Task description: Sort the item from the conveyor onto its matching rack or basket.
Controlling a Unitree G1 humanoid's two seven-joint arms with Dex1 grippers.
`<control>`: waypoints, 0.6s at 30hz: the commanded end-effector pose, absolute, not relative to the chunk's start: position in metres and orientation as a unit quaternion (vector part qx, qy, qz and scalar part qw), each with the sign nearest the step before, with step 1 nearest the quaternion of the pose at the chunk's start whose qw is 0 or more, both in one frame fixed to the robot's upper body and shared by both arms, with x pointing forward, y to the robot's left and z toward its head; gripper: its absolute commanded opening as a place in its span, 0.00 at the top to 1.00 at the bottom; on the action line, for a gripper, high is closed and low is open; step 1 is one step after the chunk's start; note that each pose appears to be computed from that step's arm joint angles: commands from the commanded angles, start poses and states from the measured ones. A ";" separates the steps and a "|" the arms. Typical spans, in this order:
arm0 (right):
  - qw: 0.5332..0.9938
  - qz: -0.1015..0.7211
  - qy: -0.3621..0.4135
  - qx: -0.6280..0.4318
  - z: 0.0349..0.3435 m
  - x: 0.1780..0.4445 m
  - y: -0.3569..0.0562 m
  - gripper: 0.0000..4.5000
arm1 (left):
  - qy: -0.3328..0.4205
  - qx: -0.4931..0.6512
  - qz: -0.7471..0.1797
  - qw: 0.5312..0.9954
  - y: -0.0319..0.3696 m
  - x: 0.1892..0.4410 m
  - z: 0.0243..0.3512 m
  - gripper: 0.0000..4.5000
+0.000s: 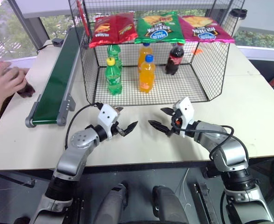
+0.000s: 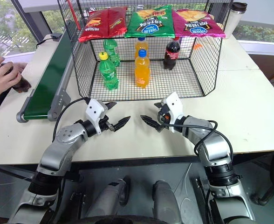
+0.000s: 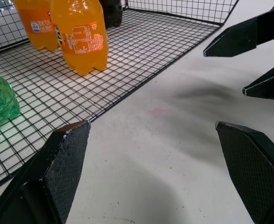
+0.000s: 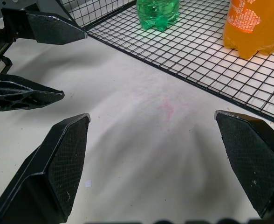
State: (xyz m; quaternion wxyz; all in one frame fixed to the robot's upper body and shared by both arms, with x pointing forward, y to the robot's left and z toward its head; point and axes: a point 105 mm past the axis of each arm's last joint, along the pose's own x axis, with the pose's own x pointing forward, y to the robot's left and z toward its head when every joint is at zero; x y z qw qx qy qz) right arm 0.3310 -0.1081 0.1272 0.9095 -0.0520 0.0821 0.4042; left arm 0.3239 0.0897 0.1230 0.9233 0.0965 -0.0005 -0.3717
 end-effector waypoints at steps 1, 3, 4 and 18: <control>0.908 0.413 0.043 -0.058 0.148 0.332 -0.102 0.01 | -0.026 0.093 -0.367 0.925 0.094 0.323 0.133 0.00; 0.908 0.413 0.043 -0.058 0.149 0.332 -0.102 0.01 | -0.026 0.090 -0.364 0.927 0.094 0.323 0.133 0.00; 0.908 0.413 0.042 -0.058 0.149 0.331 -0.102 0.01 | -0.023 0.092 -0.361 0.928 0.095 0.324 0.132 0.00; 0.905 0.419 0.040 -0.059 0.151 0.329 -0.101 0.01 | -0.015 0.100 -0.361 0.927 0.093 0.323 0.128 0.00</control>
